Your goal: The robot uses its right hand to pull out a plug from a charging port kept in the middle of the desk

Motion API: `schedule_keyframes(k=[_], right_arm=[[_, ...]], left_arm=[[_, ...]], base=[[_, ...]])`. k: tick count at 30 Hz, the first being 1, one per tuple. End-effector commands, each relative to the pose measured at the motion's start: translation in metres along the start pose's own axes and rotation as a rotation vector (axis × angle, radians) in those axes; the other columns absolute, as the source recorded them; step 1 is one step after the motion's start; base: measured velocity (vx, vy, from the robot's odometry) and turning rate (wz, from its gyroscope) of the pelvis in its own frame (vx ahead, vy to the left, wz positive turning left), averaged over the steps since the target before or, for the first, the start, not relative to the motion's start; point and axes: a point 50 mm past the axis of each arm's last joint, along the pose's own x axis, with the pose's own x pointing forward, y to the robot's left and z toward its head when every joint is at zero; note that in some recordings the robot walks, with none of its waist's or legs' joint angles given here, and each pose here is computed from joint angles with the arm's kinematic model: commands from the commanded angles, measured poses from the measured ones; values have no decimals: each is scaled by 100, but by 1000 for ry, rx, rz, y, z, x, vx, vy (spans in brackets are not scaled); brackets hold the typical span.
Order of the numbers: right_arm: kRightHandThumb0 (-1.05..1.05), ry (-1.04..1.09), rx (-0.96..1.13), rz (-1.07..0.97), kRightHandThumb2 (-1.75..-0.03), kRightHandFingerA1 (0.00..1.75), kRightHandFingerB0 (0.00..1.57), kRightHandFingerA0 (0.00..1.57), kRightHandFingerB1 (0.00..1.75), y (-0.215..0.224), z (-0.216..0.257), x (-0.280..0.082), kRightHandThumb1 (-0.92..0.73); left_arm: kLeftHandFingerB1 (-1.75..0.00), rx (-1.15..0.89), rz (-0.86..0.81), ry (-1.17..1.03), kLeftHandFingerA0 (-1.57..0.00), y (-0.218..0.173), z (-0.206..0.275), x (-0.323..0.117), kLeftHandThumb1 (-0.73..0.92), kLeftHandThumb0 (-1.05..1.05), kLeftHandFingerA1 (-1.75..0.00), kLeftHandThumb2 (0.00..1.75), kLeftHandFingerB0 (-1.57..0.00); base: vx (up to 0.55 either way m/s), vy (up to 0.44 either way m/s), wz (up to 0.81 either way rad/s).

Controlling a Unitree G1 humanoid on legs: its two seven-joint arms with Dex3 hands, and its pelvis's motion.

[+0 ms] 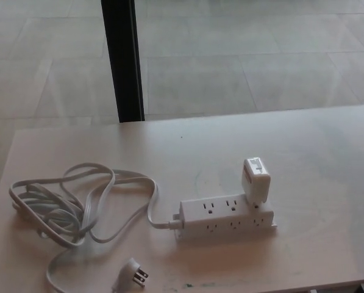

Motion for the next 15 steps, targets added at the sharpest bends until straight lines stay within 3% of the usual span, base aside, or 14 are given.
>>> schedule_keyframes(k=[1, 5, 6, 7, 8, 9, 11, 12, 13, 15], right_arm=[[-71, 53, -9, 263, -57, 76, 33, 98, 33, 52, 29, 21, -54], [-66, 62, -37, 318, -57, 76, 37, 96, 34, 70, 30, 27, -53], [-66, 66, -50, 333, -82, 97, 32, 98, 46, 76, 30, 30, -41], [-66, 69, -71, 344, -56, 98, 43, 102, 36, 81, 30, 32, -53], [-66, 71, -73, 345, -56, 98, 43, 102, 36, 81, 30, 32, -53], [-76, 74, -95, 369, -81, 100, 41, 101, 47, 90, 30, 36, -45], [-69, 83, -86, 382, -82, 95, 39, 100, 49, 95, 28, 38, -40], [-80, 104, -92, 393, -81, 104, 41, 102, 47, 100, 26, 40, -45], [-66, 129, -99, 405, -80, 111, 40, 106, 50, 109, 24, 42, -39], [-66, 132, -102, 420, -80, 111, 40, 106, 50, 115, 22, 42, -39]], left_arm=[[-52, -1, 3, -65, -78, 6, 8, 0, 70, -61, -60, 61, -70], [-54, -10, 2, -65, -79, 6, 9, 0, 69, -63, -64, 61, -70], [-54, 11, 0, -72, -76, 6, 10, 0, 70, -62, -62, 61, -69], [-56, 5, 1, -73, -79, 6, 10, 0, 70, -63, -63, 61, -70], [-56, 3, 2, -75, -79, 6, 10, 0, 70, -63, -63, 61, -70], [-58, -7, 0, -76, -79, 5, 11, 0, 70, -63, -64, 61, -71], [-57, 6, 5, -77, -80, 5, 11, 0, 70, -63, -64, 61, -72], [-59, -4, 1, -73, -81, 5, 10, 1, 70, -62, -67, 61, -72], [-57, -9, -4, -73, -78, 5, 10, 0, 69, -63, -65, 61, -71], [-57, -6, -7, -76, -78, 5, 10, 0, 69, -63, -65, 61, -71]], base=[[0, 0, 0], [0, 0, 0], [0, 0, 0], [0, 0, 0], [0, 0, 0], [0, 0, 0], [0, 0, 0], [0, 0, 0], [0, 0, 0], [0, 0, 0]])
